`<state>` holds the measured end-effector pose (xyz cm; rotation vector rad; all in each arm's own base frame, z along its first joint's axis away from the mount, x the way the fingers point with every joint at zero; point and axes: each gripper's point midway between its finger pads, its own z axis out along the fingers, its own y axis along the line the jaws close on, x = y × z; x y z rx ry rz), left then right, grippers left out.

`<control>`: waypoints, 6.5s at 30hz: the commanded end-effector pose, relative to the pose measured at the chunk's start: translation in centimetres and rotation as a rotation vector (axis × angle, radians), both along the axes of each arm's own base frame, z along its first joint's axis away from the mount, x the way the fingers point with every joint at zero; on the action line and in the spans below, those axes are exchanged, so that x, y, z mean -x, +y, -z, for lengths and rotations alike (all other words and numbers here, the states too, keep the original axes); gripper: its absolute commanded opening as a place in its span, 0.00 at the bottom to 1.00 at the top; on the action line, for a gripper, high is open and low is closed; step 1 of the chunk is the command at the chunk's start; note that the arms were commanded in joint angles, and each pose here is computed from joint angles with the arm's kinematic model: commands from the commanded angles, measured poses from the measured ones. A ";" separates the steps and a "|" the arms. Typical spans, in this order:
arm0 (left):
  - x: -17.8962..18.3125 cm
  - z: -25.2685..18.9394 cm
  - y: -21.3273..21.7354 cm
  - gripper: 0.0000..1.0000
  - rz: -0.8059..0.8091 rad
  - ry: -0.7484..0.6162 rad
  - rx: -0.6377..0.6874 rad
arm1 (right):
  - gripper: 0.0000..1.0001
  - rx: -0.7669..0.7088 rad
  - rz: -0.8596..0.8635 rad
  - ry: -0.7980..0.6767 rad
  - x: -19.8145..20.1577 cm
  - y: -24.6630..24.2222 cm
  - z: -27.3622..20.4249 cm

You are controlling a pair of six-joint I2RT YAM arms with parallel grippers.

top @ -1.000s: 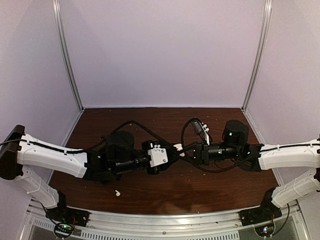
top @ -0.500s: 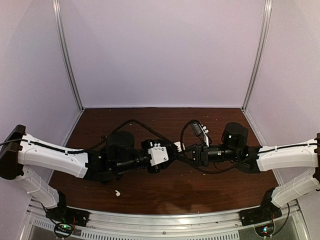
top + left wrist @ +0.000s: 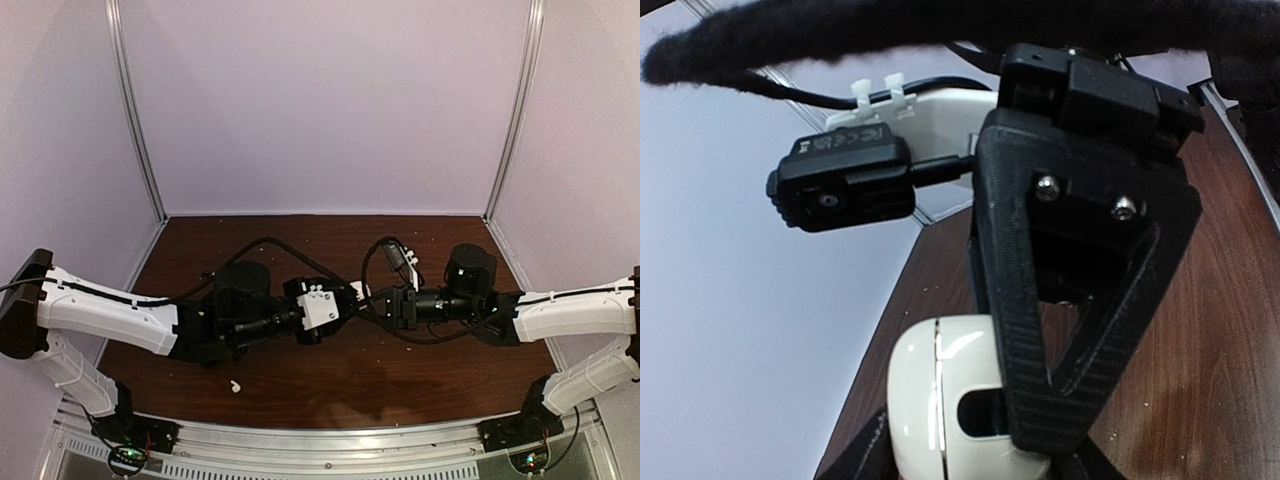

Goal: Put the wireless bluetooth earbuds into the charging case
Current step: Pass from the left arm to the right, then open the charging case, then move the left earbud to the center of the board.

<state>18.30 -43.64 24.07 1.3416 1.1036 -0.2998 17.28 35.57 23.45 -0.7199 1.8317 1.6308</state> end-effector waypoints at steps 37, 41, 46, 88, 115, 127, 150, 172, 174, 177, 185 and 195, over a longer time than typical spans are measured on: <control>-0.7 -2.1 -1.0 0.32 -0.027 -0.001 0.079 | 0.37 -0.096 0.070 0.026 -1.2 -0.5 -1.4; -0.6 -2.1 -1.1 0.32 -0.024 -0.006 0.076 | 0.37 -0.098 0.067 0.025 -1.2 -0.4 -1.5; -0.6 -2.2 -1.0 0.32 -0.023 -0.007 0.076 | 0.29 -0.095 0.067 0.024 -1.2 -0.5 -1.4; 1.8 -5.3 0.8 0.67 0.268 0.573 0.313 | 0.13 0.007 -0.090 -0.482 2.5 -1.0 -3.2; 0.6 -5.7 2.4 0.61 0.245 0.524 0.331 | 0.09 0.028 -0.109 -0.516 3.4 -0.5 -3.1; 2.6 -4.0 0.3 0.63 0.377 0.628 0.247 | 0.08 0.060 -0.085 -0.535 2.8 -0.3 -2.9; 0.0 -5.4 1.1 0.57 0.283 0.662 0.309 | 0.05 0.058 -0.175 -0.625 5.5 -0.3 -2.7; -0.1 -6.5 3.0 0.64 0.260 0.593 0.341 | 0.04 0.070 -0.117 -0.629 4.8 -0.7 -2.4; -1.2 -6.6 3.9 0.64 0.221 0.603 0.359 | 0.04 0.058 -0.098 -0.637 4.7 -0.9 -2.7; -3.8 -6.0 6.1 0.64 0.115 0.642 0.400 | 0.04 0.046 -0.086 -0.641 4.7 -1.1 -3.0; -13.6 0.3 14.1 0.63 -0.288 0.892 0.408 | 0.04 0.031 -0.091 -0.637 4.9 -1.1 -3.1; -14.8 6.2 19.8 0.55 -0.540 0.992 0.443 | 0.04 0.022 -0.080 -0.619 5.2 -1.6 -3.0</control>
